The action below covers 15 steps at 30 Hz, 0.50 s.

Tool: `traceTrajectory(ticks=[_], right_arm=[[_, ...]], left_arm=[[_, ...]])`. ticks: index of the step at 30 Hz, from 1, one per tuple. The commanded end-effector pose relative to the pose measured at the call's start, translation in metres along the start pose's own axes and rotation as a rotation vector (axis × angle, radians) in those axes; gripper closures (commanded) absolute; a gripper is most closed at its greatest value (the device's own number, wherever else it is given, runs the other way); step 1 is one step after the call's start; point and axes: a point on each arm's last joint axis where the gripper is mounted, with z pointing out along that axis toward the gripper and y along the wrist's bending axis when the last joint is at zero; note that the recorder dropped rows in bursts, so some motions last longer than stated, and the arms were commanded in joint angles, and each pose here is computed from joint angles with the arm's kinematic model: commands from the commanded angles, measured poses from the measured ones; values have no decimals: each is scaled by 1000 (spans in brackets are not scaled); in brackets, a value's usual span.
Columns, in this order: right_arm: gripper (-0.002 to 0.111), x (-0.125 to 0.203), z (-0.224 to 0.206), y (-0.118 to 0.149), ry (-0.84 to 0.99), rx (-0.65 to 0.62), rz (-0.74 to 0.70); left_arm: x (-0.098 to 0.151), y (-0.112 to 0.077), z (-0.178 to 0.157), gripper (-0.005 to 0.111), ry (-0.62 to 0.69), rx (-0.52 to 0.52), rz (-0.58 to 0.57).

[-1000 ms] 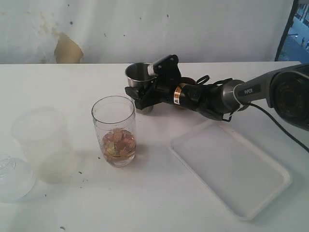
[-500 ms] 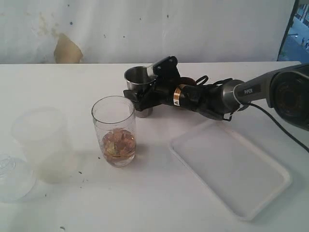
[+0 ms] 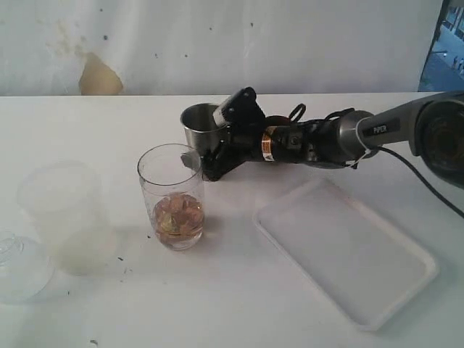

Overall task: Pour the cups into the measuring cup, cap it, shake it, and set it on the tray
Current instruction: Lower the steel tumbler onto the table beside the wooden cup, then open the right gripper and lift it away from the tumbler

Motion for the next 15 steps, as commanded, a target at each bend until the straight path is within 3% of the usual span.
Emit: traceTrajectory(ticks=[1, 7, 10, 15], right_arm=[[15, -20, -10, -3, -9, -23, 0], [15, -26, -31, -25, -33, 11, 43], [15, -50, -44, -19, -78, -72, -12], [15, -78, -58, -14, -90, -104, -63]], left_arm=[[0, 0, 0, 107, -9, 4, -2], [0, 0, 0, 107, -9, 4, -2], [0, 0, 0, 107, -9, 4, -2], [0, 0, 0, 107, -9, 4, -2]])
